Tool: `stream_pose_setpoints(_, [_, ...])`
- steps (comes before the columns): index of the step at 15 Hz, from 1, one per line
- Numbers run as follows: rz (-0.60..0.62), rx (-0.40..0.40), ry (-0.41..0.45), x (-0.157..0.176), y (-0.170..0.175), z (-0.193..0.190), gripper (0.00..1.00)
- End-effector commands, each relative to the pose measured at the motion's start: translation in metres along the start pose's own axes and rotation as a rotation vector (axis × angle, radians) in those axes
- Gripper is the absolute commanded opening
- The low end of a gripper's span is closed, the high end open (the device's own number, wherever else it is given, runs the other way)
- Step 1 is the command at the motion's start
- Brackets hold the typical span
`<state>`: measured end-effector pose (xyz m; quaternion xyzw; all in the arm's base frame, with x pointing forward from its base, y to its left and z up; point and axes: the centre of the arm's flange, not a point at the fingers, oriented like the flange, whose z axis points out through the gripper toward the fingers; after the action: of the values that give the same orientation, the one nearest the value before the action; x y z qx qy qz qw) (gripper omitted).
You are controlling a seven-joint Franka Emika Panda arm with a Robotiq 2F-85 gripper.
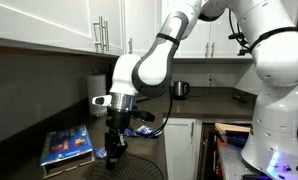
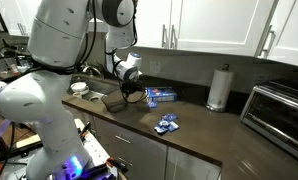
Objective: Pour the contents of the basket onto the counter
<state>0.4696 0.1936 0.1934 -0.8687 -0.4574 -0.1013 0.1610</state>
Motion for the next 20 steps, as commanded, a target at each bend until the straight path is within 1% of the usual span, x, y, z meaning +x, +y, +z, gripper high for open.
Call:
stream_pose_setpoints(1, [-0.034, -0.025, -0.007, 0.000, 0.000, 0.007, 0.38])
stream_pose_setpoints(4, [-0.029, -0.052, -0.017, -0.003, -0.004, 0.007, 0.58])
stream_pose_setpoints(5, [-0.029, -0.057, -0.017, -0.004, -0.005, 0.006, 0.63])
stream_pose_setpoints(9, [-0.015, -0.082, -0.016, -0.007, 0.001, -0.006, 0.90])
stream_pose_setpoints(11, [-0.007, -0.092, -0.025, -0.009, 0.004, -0.012, 1.00])
stream_pose_setpoints(18, [0.028, -0.151, -0.024, -0.023, 0.012, -0.037, 1.00])
stream_pose_setpoints(20, [0.047, -0.169, -0.035, -0.027, 0.016, -0.044, 1.00])
